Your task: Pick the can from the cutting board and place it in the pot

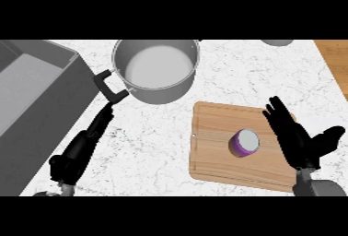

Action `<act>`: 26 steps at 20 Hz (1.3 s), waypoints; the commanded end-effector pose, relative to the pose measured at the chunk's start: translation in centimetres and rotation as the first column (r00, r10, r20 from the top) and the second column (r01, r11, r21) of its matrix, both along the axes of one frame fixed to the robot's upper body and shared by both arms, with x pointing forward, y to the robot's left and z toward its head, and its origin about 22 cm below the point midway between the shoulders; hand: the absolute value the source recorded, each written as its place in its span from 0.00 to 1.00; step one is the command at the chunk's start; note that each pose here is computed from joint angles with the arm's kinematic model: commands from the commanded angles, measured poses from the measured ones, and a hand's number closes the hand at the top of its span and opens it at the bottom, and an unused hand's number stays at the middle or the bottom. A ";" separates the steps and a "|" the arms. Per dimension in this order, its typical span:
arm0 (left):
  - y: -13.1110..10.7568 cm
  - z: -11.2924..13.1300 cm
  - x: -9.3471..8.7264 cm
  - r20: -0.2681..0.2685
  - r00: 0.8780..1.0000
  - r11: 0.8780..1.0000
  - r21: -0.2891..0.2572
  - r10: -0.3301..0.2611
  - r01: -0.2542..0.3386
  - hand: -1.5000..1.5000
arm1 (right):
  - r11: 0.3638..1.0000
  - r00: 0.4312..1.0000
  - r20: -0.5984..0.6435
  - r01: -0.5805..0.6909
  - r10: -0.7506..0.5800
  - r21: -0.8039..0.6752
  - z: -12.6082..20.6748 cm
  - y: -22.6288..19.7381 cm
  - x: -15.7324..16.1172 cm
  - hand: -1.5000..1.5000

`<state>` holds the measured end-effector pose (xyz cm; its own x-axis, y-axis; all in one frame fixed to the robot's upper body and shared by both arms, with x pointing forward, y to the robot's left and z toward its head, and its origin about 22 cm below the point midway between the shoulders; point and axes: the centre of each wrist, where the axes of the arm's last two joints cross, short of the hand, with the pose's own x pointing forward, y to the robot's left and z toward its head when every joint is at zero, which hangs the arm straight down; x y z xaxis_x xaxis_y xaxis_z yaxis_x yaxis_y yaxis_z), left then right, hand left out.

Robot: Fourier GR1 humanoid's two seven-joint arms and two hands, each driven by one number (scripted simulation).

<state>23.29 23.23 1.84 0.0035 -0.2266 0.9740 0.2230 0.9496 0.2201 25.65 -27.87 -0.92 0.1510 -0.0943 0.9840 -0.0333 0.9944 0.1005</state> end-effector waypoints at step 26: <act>9.7 -0.3 0.5 -0.021 0.912 0.899 0.177 0.410 -0.400 0.50 | 0.459 0.910 0.079 0.278 -0.407 -0.844 9.6 3.3 -9.9 0.00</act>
<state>22.97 32.85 1.98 0.1791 -0.3563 0.9171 -0.1541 0.9105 0.3838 14.82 -26.66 6.29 0.3592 0.6475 0.6721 0.3665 0.5645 -0.7397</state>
